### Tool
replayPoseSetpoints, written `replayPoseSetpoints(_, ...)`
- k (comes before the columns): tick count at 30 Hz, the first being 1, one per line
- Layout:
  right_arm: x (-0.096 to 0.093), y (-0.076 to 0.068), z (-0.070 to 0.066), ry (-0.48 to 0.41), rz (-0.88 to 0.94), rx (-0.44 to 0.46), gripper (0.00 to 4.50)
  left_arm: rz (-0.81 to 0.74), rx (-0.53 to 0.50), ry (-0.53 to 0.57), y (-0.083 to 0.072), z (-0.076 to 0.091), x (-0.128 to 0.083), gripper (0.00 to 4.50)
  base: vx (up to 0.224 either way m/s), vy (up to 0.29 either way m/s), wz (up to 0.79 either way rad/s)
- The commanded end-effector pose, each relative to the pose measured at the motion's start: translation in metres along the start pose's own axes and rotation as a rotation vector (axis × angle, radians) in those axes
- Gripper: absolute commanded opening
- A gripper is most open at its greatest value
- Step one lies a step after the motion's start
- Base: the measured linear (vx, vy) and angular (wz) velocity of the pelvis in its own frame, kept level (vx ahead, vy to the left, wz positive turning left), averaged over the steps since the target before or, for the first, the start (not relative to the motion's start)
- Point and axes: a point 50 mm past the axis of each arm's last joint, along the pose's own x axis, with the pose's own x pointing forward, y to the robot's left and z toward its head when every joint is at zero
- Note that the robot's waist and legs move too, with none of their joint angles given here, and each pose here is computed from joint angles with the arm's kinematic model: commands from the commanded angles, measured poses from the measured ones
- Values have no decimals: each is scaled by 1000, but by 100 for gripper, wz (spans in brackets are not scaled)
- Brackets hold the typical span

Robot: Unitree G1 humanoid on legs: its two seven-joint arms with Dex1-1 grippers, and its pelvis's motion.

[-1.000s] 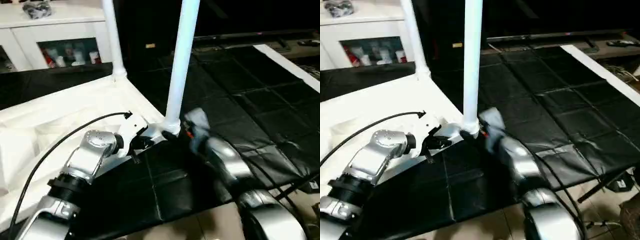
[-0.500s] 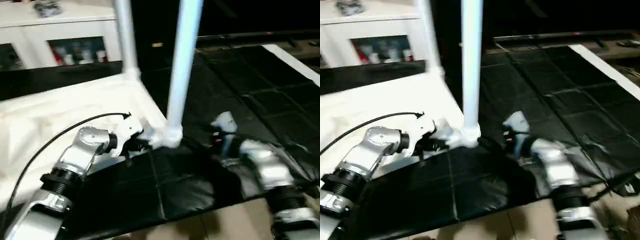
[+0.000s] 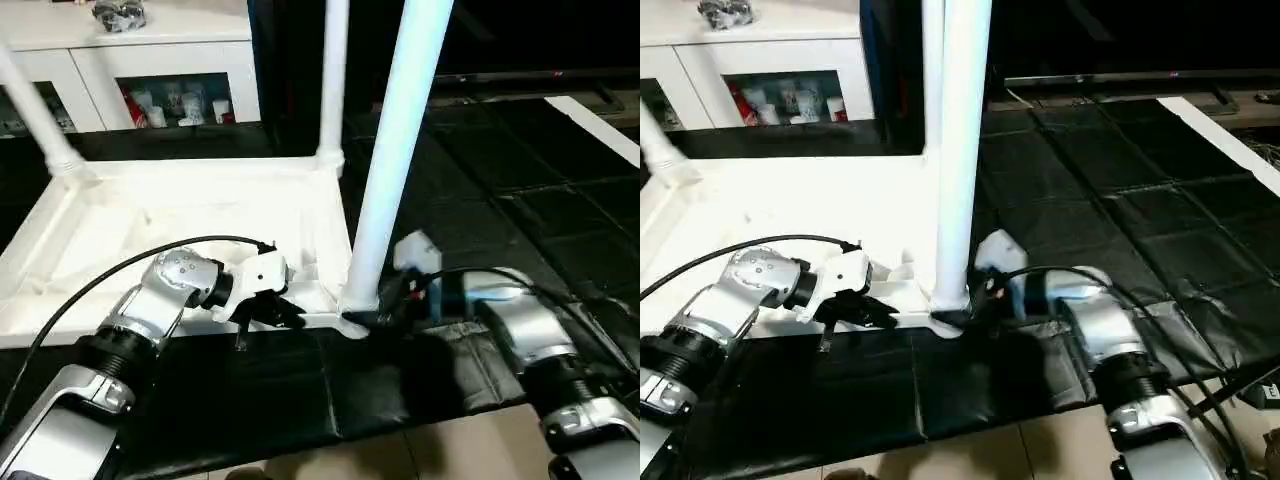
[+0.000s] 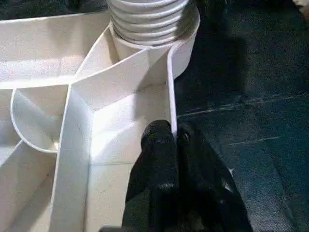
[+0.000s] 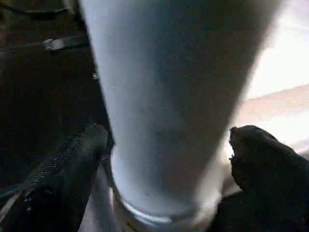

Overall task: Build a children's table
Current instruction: Rotate leg to tighten

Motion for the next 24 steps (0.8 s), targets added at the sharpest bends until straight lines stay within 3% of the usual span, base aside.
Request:
replayPoseSetpoints(1,2,-1,2,27,36,-17,421,-83,74,40,-3,6,6,0,0,0,0)
replayPoseSetpoints(16,5,-1,2,22,100,18,297,-85,76,52,-3,3,4,0,0,0,0)
replayPoseSetpoints(24,8,4,-4,11,122,61,278,-62,25,31,-1,1,4,0,0,0,0)
